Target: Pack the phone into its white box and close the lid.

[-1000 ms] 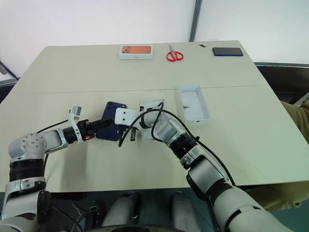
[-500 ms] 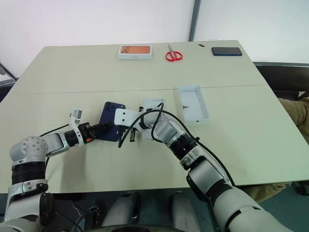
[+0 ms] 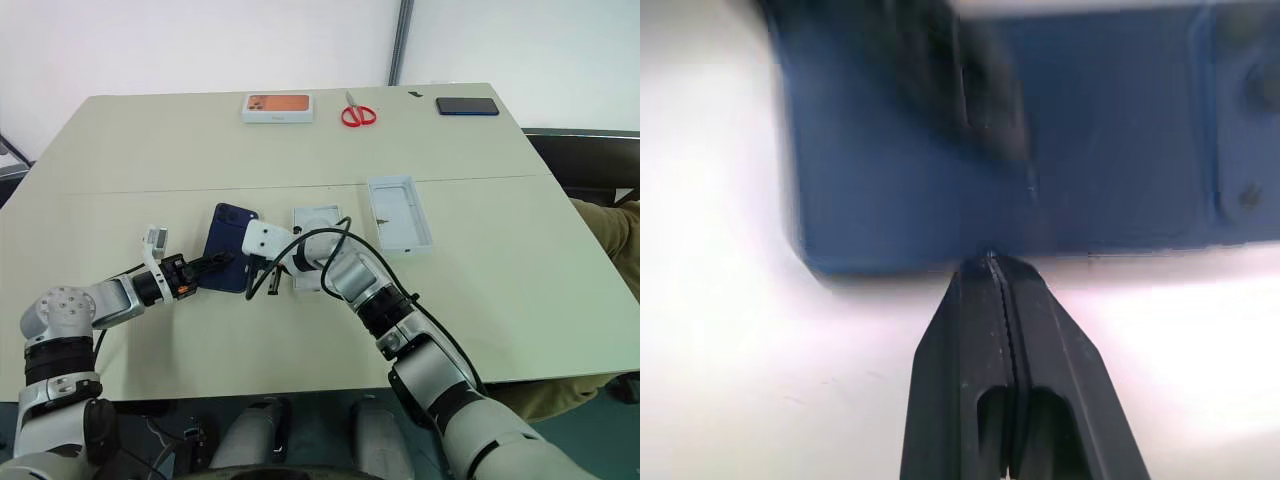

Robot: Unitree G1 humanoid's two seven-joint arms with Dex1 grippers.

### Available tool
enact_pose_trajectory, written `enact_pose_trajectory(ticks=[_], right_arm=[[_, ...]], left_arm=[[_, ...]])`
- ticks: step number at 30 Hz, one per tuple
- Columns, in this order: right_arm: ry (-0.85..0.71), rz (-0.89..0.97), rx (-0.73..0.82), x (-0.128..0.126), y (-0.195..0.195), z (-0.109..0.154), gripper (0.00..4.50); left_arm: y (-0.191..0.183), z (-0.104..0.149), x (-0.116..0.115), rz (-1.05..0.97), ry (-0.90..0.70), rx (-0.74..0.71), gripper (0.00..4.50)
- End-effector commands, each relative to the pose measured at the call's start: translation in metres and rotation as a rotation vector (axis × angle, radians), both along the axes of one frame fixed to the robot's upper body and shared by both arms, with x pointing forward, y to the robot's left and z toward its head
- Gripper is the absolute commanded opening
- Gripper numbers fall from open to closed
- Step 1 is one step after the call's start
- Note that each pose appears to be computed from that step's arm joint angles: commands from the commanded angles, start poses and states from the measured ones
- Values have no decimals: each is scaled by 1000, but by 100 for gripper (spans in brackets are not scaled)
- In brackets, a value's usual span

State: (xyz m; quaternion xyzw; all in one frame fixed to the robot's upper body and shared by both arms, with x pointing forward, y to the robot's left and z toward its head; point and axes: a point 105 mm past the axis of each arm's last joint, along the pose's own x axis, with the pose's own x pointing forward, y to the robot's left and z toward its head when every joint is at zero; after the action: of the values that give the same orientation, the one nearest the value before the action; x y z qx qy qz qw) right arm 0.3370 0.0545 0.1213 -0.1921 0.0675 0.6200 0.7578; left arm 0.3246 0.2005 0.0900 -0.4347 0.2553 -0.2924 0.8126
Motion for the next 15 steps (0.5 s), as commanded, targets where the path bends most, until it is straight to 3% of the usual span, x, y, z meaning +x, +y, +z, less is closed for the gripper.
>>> enact_pose_trajectory(ticks=[1, 3, 8, 15], right_arm=[[81, 34, 264, -3, -6, 54, 25], [106, 19, 272, -2, -14, 55, 88], [67, 51, 193, -16, -35, 47, 340], [-27, 91, 33, -31, -85, 43, 340]], left_arm=[[5, 20, -1, 35, -89, -98, 1], [6, 27, -3, 41, -112, -149, 0], [9, 31, -2, 82, -117, -181, 0], [2, 36, -4, 109, -137, -195, 0]])
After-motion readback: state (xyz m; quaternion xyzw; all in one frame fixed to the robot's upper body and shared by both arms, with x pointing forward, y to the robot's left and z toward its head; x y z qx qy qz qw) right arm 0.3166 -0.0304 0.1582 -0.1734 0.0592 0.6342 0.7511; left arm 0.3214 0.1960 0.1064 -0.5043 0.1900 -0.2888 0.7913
